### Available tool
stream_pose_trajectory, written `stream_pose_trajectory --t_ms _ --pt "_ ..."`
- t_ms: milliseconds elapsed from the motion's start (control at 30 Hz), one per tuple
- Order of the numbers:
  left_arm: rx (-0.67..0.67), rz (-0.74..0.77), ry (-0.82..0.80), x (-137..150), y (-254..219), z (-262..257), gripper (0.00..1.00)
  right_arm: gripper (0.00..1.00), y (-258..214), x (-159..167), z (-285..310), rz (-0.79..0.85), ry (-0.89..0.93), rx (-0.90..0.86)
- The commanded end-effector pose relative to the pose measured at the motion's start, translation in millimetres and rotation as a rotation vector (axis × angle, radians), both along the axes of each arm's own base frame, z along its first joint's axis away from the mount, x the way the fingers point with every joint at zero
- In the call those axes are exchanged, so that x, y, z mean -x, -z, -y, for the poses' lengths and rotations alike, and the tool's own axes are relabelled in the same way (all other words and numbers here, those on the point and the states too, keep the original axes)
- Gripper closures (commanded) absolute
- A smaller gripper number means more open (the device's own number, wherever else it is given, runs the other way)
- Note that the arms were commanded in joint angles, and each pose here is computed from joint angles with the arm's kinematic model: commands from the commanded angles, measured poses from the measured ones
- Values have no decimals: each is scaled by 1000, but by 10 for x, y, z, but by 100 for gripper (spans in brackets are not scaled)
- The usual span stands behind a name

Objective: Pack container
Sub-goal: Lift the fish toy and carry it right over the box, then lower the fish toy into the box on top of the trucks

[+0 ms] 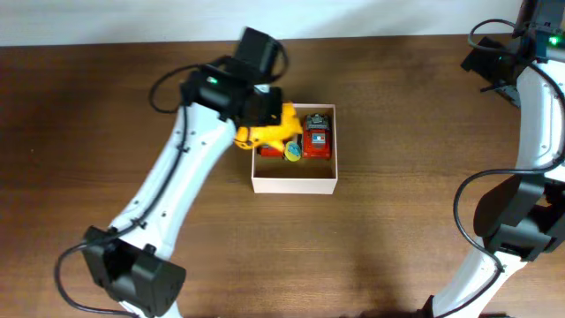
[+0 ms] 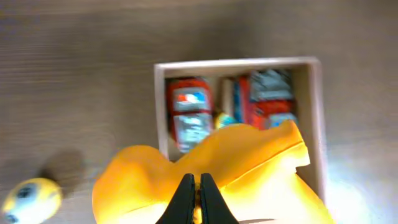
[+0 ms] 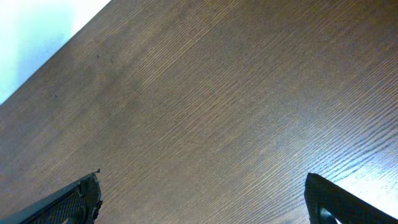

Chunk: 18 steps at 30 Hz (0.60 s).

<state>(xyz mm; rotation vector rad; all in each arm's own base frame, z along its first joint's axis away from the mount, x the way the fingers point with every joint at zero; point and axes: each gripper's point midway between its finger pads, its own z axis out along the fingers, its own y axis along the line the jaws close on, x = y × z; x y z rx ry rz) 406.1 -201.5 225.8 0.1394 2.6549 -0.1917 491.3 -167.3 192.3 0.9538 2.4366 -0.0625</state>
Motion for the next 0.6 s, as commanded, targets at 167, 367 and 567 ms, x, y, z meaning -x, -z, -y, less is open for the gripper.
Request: stream_pose_trajectory --t_ms 167,367,567 --pt "-44 -23 51 153 178 399 96 1 10 -2 -8 1 9 -7" --pt "-117 -129 105 227 740 648 97 1 10 -2 -8 1 9 -7" --pt "-157 -181 136 297 1035 772 98 1 10 -2 -8 1 9 -7"
